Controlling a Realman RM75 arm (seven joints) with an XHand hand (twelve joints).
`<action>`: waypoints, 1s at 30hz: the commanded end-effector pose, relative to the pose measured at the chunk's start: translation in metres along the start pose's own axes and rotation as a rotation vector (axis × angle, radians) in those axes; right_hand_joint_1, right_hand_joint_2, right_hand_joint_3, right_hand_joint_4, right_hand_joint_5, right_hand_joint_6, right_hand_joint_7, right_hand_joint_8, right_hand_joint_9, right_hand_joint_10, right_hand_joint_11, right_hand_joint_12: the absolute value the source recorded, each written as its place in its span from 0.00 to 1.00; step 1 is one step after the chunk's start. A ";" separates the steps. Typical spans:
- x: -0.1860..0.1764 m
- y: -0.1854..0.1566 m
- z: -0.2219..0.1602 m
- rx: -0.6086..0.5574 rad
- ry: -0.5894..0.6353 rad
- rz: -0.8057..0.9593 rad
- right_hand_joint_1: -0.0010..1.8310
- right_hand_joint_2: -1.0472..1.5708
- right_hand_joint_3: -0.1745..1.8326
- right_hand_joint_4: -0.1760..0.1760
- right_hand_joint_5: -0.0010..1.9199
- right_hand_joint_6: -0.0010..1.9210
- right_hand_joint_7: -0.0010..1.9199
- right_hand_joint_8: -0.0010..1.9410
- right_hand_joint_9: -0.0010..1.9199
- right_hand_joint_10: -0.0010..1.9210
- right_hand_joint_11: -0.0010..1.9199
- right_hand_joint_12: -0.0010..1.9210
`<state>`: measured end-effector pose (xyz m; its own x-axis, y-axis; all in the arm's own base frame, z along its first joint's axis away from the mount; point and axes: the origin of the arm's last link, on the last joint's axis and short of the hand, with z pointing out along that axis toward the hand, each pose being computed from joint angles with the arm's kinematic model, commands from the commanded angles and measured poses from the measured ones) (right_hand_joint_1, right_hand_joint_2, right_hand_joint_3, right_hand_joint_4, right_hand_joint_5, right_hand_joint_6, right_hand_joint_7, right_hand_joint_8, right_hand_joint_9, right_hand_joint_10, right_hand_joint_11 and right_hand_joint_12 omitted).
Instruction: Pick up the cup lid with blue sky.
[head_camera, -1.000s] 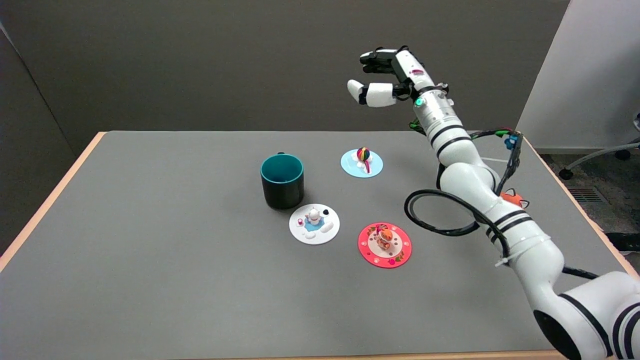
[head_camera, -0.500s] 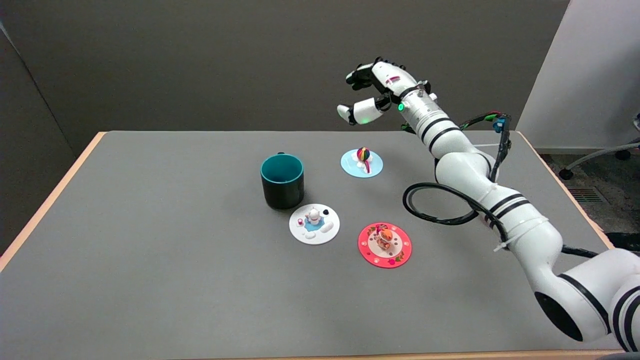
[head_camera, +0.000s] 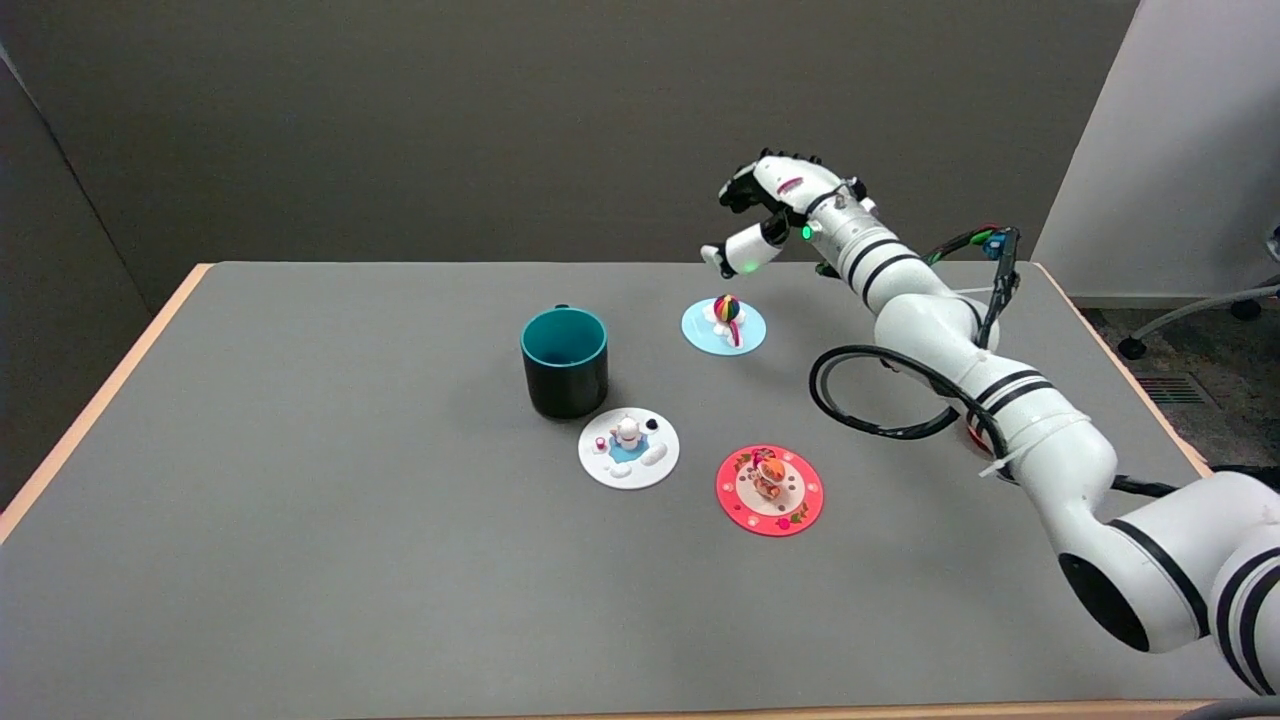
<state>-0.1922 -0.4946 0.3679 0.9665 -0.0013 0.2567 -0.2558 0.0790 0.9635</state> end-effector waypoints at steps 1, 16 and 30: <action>-0.051 0.022 -0.006 -0.074 -0.171 -0.024 0.43 0.55 0.50 0.17 0.32 0.10 0.38 0.11 0.30 0.11 0.19 0.19; -0.059 -0.002 -0.013 -0.008 -0.205 -0.012 0.45 0.56 0.52 0.13 0.35 0.10 0.40 0.11 0.32 0.12 0.19 0.22; -0.055 0.010 -0.007 -0.037 -0.208 -0.023 0.47 0.57 0.51 0.10 0.37 0.10 0.40 0.11 0.32 0.13 0.19 0.22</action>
<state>-0.2414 -0.4851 0.3592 0.9508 -0.1832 0.2497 -0.2346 0.0999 0.9669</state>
